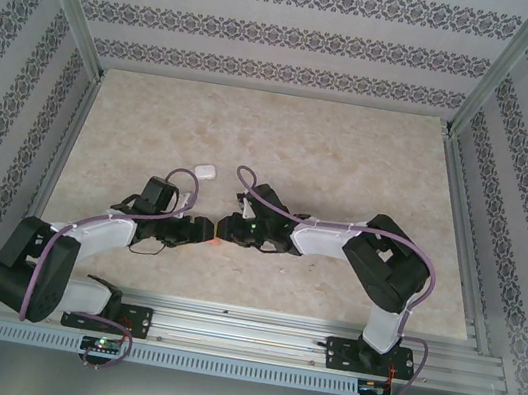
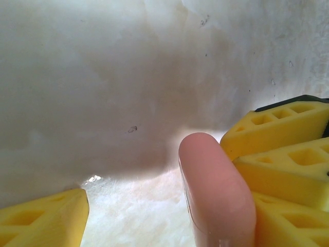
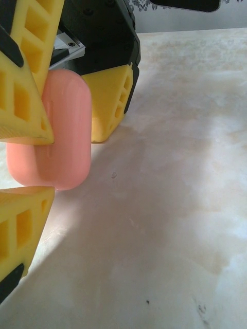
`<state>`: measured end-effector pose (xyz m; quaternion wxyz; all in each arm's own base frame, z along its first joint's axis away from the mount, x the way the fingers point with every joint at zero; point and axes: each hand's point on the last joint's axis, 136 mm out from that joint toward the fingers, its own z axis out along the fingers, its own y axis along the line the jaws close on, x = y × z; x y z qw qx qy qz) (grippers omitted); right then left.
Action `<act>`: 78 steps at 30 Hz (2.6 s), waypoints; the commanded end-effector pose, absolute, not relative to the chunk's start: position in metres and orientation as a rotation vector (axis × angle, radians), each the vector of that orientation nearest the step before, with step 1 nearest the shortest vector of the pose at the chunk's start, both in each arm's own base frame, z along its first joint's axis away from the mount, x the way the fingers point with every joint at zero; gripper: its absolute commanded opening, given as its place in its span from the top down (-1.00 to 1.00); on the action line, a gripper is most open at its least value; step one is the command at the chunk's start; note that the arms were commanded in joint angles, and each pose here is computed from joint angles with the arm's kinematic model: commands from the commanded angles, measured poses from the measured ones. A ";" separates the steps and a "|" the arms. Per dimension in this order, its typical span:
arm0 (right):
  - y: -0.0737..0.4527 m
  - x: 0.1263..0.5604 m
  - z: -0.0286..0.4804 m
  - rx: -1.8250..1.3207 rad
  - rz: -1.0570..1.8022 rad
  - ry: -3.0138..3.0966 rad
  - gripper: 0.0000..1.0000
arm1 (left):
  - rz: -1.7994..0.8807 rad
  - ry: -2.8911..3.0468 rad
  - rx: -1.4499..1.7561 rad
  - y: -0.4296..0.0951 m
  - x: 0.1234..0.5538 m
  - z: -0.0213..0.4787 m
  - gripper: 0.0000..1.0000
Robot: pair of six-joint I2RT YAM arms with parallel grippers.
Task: Insert the wireless bluetooth earbuds into the charging case
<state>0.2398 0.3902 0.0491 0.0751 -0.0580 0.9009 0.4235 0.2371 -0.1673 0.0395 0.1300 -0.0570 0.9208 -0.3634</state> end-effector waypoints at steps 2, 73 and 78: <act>0.394 0.228 0.032 -0.184 1.283 2.747 0.46 | -1.237 2.573 -0.047 -0.190 0.239 0.054 -0.55; -0.042 0.347 0.133 0.292 -0.058 1.868 -0.96 | 0.069 1.805 0.005 -0.006 0.365 0.126 -1.00; -0.033 0.361 0.130 0.236 -0.002 1.799 -0.96 | 0.082 1.785 0.006 0.000 0.374 0.112 -1.00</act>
